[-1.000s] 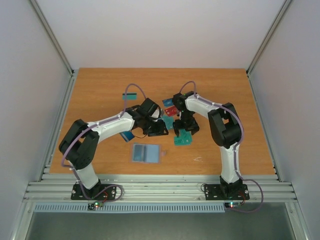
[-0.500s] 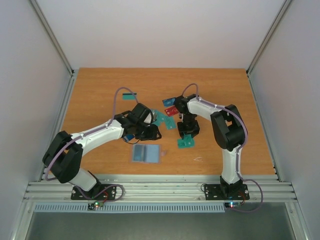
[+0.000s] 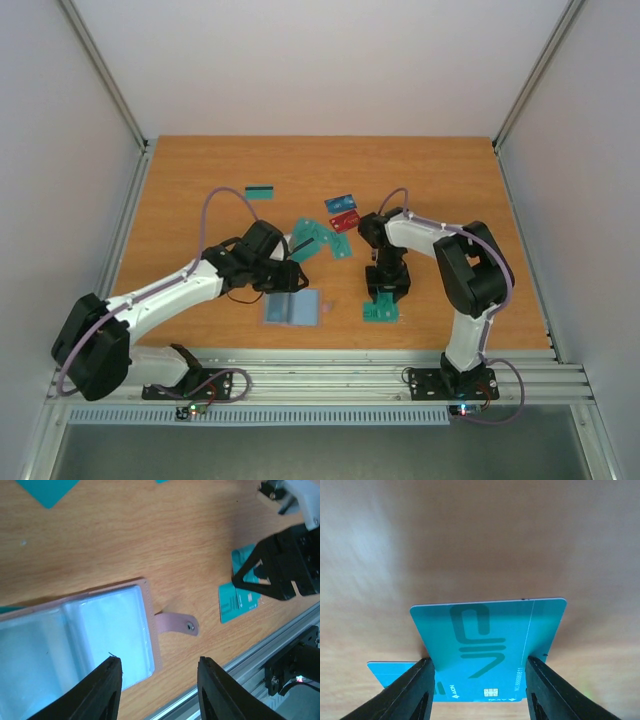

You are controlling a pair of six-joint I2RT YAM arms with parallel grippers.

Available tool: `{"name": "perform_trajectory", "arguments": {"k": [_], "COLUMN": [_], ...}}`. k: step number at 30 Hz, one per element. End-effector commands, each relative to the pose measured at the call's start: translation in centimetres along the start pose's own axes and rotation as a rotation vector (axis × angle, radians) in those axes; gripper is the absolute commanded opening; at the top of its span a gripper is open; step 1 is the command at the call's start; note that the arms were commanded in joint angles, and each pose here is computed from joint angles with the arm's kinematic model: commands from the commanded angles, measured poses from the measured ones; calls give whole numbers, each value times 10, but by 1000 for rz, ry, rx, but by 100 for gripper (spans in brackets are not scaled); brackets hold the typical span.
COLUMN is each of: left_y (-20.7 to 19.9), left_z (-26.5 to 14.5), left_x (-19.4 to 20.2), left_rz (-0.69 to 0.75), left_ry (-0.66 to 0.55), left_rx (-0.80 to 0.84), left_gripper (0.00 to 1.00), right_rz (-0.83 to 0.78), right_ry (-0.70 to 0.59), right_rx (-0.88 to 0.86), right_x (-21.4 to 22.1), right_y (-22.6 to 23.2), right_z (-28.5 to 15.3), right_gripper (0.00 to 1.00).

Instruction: Put the credit cards into the card holder

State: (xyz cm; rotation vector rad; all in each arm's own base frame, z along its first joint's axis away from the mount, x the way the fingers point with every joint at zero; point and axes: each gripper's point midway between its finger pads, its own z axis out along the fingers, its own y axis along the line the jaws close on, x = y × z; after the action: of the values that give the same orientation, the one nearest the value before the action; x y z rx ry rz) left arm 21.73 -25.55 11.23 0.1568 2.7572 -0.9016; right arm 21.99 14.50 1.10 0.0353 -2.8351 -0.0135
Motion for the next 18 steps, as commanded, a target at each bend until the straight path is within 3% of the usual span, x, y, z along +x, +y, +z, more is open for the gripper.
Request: {"name": "perform_trajectory", "arguments": {"k": [1, 9, 18], "left_y": [4, 4, -17], "left_z": [-11, -16, 1], "left_x": [5, 28, 44], "left_rz": [-26, -14, 37], "left_ry": [-44, -30, 33], "left_rx": [5, 13, 34], "left_gripper": [43, 43, 43], "right_rz": [42, -21, -103], "right_ry": [89, 111, 8], "right_rx": [-7, 44, 91], "right_x": [35, 79, 69], "right_y": [11, 39, 49], "right_z": [33, 56, 35], "right_gripper": [51, 52, 52]}}
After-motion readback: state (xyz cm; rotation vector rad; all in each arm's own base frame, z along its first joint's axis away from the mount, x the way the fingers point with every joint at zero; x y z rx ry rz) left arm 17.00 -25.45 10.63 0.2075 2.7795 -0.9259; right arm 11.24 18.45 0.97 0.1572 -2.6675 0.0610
